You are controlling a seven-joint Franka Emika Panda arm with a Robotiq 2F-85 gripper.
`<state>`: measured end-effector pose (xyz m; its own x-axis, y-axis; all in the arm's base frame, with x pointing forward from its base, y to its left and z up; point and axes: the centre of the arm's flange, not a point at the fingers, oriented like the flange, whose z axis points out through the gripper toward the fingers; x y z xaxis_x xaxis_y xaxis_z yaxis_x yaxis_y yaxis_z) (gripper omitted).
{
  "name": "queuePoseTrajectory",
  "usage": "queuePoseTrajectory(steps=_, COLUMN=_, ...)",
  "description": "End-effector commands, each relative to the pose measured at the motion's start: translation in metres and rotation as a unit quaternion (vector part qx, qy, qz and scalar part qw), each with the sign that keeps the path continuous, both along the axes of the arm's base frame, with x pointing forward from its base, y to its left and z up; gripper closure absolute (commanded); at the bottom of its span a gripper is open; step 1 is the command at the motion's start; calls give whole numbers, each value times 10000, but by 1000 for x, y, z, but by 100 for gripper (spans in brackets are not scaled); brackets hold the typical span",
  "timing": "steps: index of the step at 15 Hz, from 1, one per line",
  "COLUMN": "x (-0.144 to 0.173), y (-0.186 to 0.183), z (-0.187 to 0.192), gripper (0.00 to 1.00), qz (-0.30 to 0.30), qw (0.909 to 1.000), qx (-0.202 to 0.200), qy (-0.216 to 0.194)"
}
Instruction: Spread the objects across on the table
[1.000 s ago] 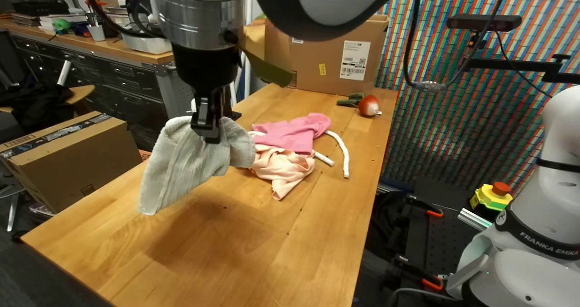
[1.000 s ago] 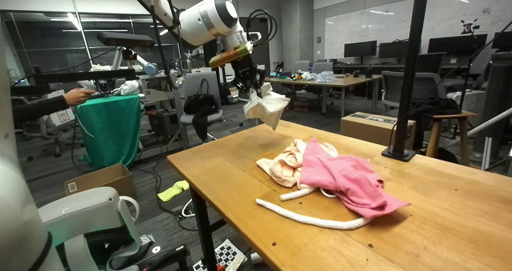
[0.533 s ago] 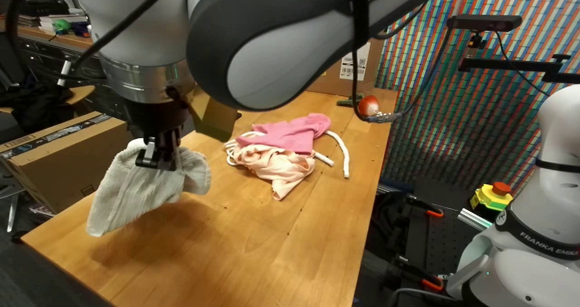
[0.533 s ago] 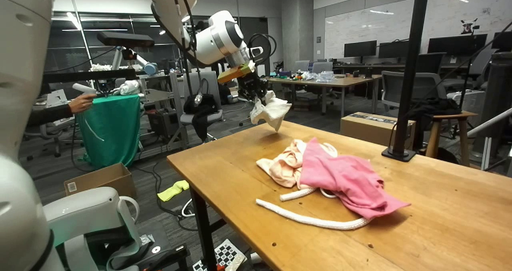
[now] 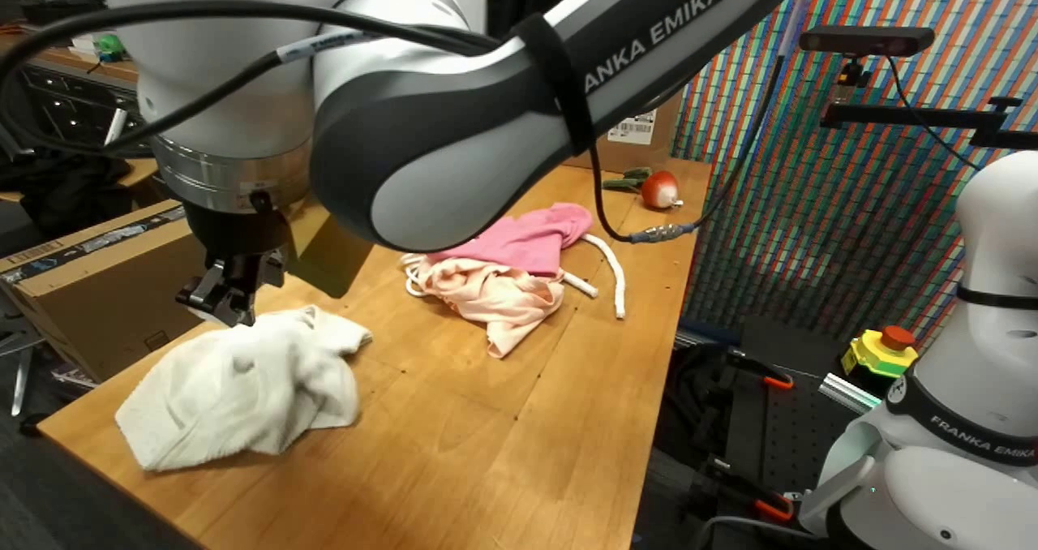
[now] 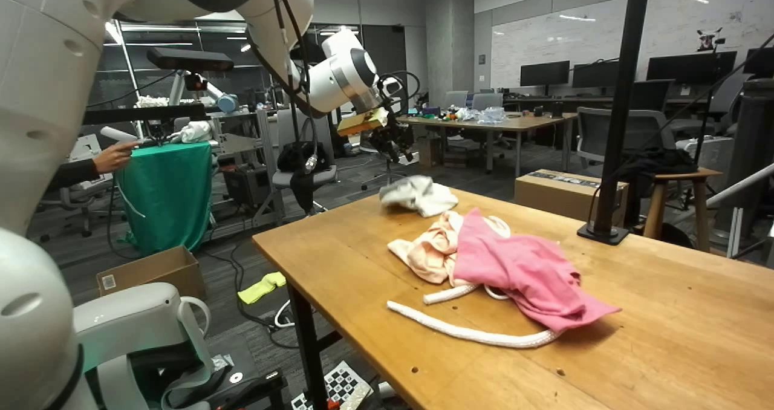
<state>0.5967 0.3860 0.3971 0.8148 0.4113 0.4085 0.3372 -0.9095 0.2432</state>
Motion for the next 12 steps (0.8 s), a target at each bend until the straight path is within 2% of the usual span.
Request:
queuePoseTrajectory(steps=1, x=9, y=-4, z=7, gripper=19, qz=-67, qw=9997, qx=-21, qy=-252)
queuePoseTrajectory(steps=3, x=9, y=-20, z=11, gripper=4, qz=-130, qw=9996, qx=-127, qy=-226)
queuePoseTrajectory(steps=4, x=10, y=-29, z=12, gripper=0, qz=-165, qw=9995, qx=-178, qy=-208)
queuePoseTrajectory(steps=7, x=11, y=-70, z=19, gripper=0, qz=-416, qw=9986, qx=-309, qy=-128)
queuePoseTrajectory(steps=12, x=11, y=-160, z=18, gripper=0, qz=-1068, qw=9923, qx=-621, qy=-21)
